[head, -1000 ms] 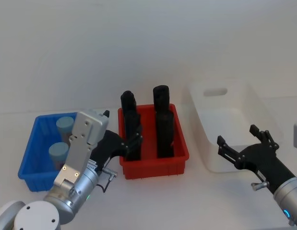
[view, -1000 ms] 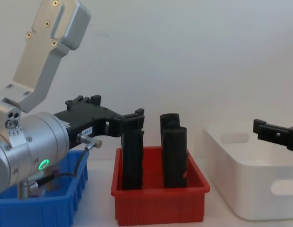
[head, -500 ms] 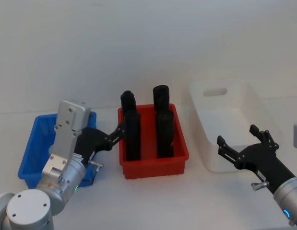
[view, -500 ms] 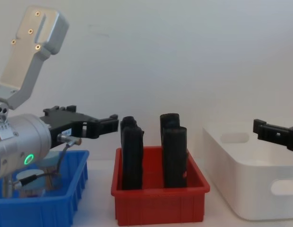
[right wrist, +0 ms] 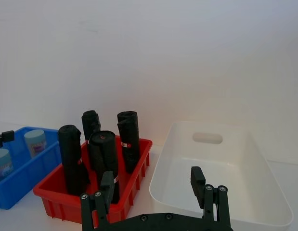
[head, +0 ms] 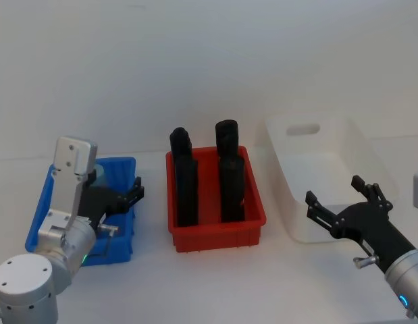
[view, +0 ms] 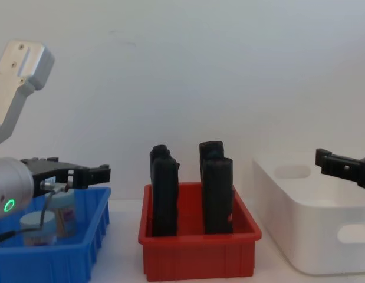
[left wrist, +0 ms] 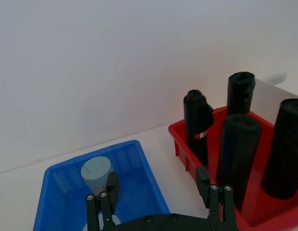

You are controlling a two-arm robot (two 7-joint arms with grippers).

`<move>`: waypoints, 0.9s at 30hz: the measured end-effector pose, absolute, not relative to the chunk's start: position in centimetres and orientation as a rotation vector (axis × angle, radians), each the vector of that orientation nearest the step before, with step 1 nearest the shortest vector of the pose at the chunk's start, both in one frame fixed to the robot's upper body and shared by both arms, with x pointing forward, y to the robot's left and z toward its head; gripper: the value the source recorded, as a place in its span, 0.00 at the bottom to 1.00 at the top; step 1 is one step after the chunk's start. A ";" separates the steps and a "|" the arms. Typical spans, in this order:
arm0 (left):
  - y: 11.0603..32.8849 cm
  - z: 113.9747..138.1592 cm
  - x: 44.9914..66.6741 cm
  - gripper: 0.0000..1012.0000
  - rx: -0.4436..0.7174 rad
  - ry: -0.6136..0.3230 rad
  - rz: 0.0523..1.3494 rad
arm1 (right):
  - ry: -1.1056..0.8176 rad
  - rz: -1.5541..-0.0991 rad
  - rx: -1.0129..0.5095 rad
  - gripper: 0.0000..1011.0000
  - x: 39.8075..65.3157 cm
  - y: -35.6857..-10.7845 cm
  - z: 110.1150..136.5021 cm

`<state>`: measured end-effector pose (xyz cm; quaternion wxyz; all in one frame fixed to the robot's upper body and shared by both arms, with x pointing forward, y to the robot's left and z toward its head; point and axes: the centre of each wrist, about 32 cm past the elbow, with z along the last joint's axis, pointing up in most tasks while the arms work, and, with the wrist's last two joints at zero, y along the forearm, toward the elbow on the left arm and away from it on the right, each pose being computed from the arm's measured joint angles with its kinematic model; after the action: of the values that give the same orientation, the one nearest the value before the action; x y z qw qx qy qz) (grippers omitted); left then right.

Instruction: Pick the cotton swabs from the blue box and place them into the white box.

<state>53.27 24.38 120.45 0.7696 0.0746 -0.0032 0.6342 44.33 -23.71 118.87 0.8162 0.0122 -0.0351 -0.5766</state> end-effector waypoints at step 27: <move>27.0 118.8 55.5 0.99 0.285 0.130 1.490 | -0.075 -1.229 0.026 0.99 44.3 -23.7 118.9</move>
<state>55.49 27.04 118.76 0.7239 0.1290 0.0587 0.6752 44.33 -23.71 118.87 0.8162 0.0122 -0.0351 -0.5766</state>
